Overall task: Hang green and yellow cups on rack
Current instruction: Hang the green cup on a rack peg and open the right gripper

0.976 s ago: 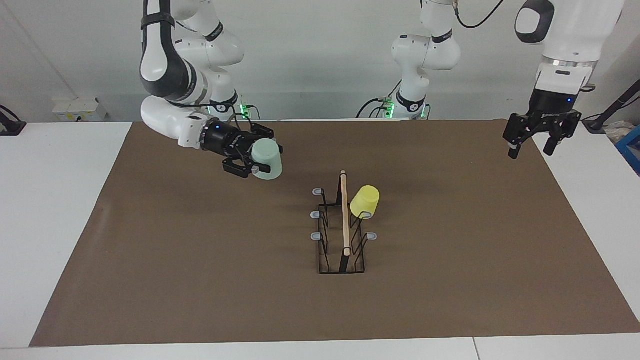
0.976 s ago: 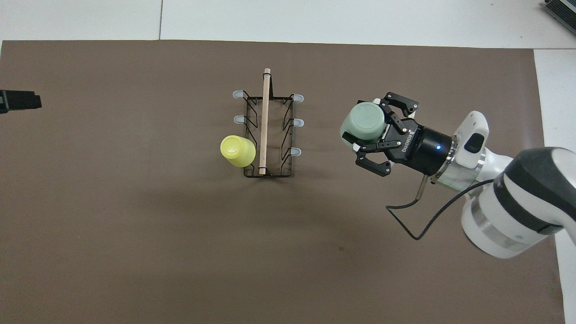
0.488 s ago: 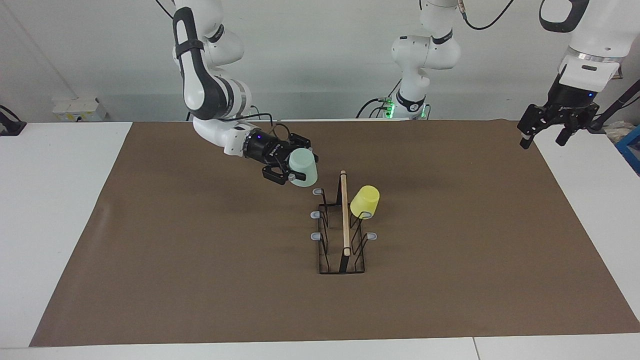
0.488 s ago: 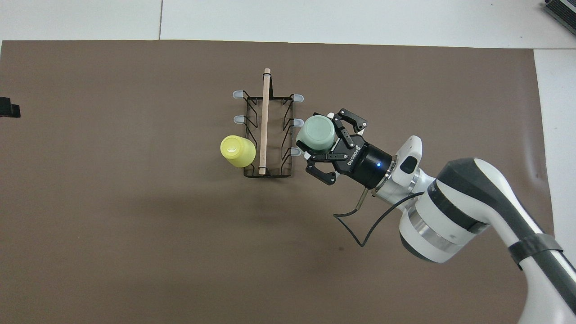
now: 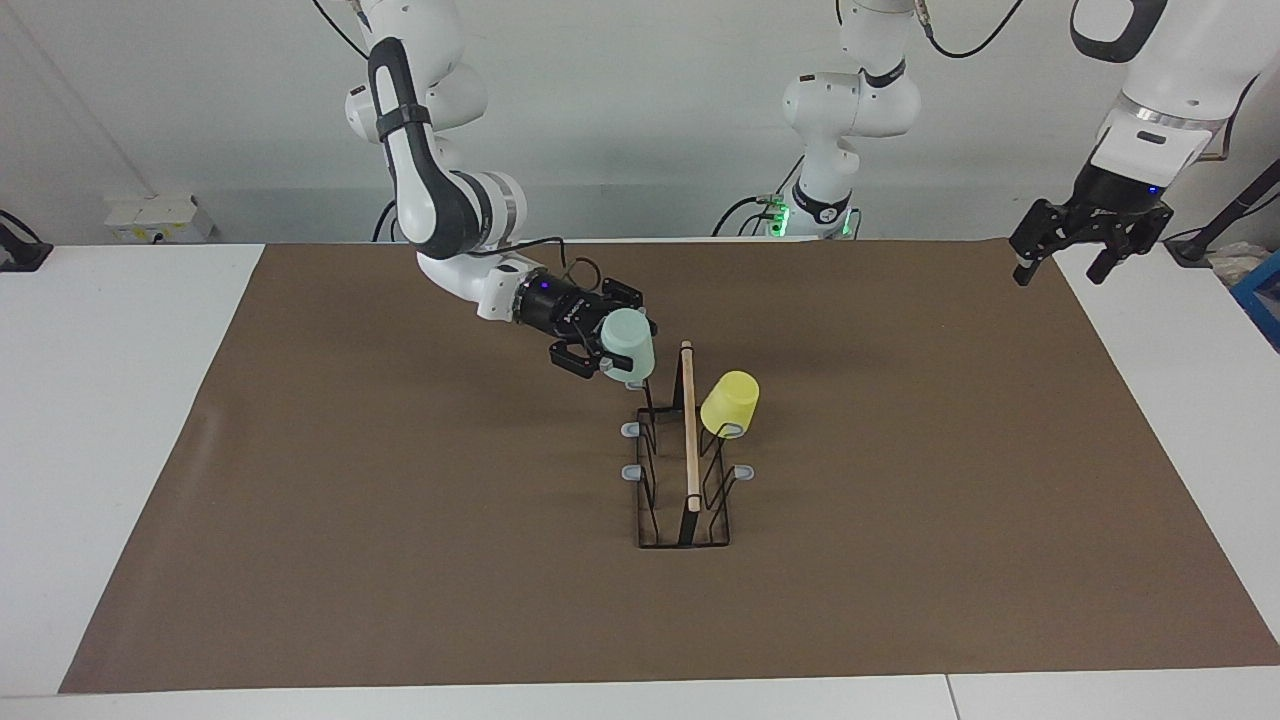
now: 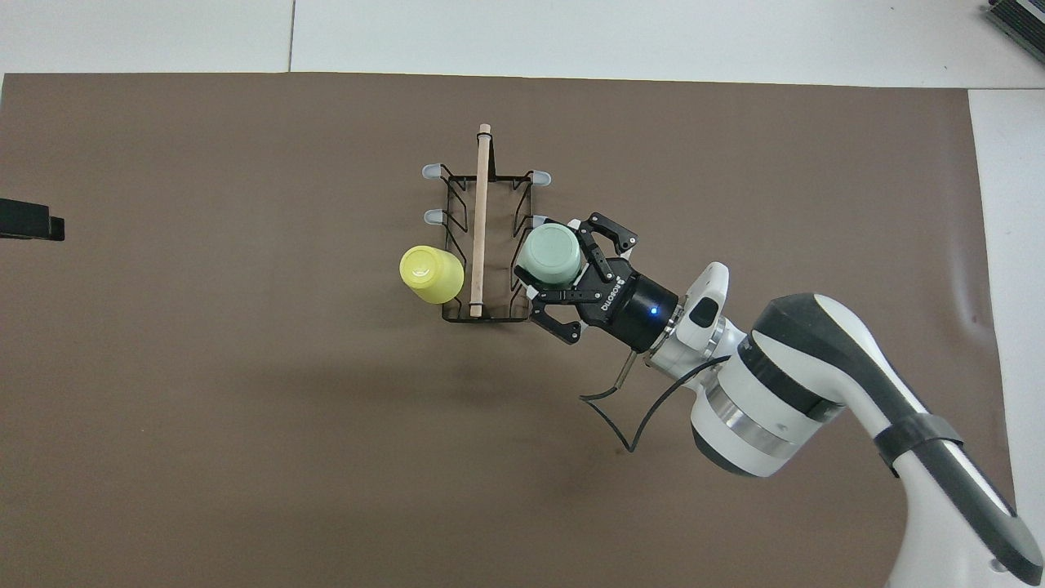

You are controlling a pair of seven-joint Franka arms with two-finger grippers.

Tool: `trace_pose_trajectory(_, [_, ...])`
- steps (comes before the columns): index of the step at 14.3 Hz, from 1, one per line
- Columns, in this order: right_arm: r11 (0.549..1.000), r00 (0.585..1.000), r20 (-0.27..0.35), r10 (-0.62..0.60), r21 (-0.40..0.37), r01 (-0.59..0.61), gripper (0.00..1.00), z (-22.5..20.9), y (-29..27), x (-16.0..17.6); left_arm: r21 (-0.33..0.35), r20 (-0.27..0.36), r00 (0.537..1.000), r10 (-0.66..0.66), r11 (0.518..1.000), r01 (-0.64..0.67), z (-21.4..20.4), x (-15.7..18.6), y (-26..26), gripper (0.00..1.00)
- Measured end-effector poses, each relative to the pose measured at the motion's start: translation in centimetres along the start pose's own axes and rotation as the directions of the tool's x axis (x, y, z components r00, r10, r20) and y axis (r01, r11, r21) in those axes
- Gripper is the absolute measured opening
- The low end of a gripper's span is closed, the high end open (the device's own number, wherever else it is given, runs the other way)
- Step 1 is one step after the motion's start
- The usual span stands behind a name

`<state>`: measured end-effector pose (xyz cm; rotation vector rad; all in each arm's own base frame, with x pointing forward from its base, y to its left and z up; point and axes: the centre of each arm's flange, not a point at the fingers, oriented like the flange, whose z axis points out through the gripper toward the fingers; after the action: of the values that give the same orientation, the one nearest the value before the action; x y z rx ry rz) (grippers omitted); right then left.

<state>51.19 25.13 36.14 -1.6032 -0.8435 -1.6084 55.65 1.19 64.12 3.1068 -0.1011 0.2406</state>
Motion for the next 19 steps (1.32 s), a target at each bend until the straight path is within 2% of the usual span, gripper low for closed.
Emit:
trace_pose_trajectory(2, [1.0, 0.999, -0.04, 0.011, -0.005, -0.011, 0.66, 0.6, -0.1, -1.8, -0.002, 0.012, 1.0, 0.024, 1.0, -0.024, 0.4, 0.0, 1.4, 1.0])
trace_pose_trajectory(4, [1.0, 0.999, -0.038, 0.02, -0.006, -0.02, 0.66, 0.8, -0.1, -3.6, -0.004, 0.032, 0.999, 0.029, 1.0, -0.029, 0.7, -0.3, 1.8, 1.0])
trace_pose_trajectory(11, [0.999, 0.998, -0.047, 0.031, -0.008, -0.032, 0.66, 1.8, -1.6, -6.6, -0.011, 0.089, 0.995, 0.043, 0.999, -0.042, 0.6, -1.3, 3.2, 1.0])
trace_pose_trajectory(19, [0.998, 0.998, -0.038, 0.058, 0.008, -0.058, 0.66, 1.3, -1.7, -11.5, -0.01, 0.107, 0.994, 0.024, 1.0, -0.023, -1.7, -1.9, 3.0, 1.0])
